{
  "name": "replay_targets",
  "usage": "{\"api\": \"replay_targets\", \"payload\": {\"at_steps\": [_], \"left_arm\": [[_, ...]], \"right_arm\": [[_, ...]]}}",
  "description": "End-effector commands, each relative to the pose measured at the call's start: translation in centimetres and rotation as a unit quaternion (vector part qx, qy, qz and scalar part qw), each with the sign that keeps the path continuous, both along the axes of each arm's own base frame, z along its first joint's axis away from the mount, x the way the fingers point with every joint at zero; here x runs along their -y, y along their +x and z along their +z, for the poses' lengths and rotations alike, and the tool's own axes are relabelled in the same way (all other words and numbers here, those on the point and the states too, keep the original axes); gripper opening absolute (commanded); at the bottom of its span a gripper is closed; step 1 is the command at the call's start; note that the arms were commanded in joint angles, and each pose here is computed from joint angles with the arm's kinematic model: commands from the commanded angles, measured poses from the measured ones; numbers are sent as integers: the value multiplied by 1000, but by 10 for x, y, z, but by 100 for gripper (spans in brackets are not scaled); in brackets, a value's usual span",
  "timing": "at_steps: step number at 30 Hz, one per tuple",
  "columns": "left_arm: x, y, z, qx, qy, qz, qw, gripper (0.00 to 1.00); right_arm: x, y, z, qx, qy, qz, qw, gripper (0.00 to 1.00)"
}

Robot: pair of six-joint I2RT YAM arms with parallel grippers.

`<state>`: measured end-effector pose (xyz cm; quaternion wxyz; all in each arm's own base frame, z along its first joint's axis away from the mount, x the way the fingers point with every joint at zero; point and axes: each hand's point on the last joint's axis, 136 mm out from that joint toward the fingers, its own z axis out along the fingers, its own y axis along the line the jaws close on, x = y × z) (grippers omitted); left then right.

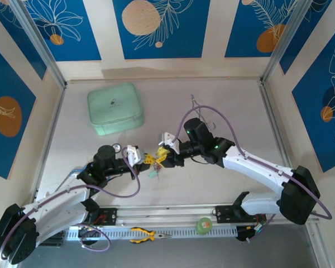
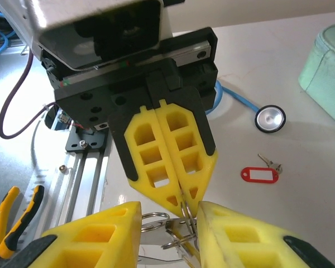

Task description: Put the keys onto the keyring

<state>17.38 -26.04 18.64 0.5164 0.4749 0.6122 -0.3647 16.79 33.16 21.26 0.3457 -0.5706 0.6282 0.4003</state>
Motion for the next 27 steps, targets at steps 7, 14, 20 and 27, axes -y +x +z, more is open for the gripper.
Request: {"api": "replay_targets", "payload": {"at_steps": [7, 14, 20, 27], "left_arm": [[3, -4, 15, 20, -18, -16, 1000, 0], [5, -7, 16, 18, -23, -26, 999, 0], [6, -8, 18, 19, -28, -30, 999, 0], [9, -5, 24, 18, -45, -31, 998, 0]], "right_arm": [[1, 5, -13, -10, -17, -10, 1000, 25], [1, 6, -21, -7, -26, -5, 1000, 19], [1, 4, -25, -7, -29, 5, 1000, 17], [0, 0, -24, -8, -19, 27, 999, 0]]}}
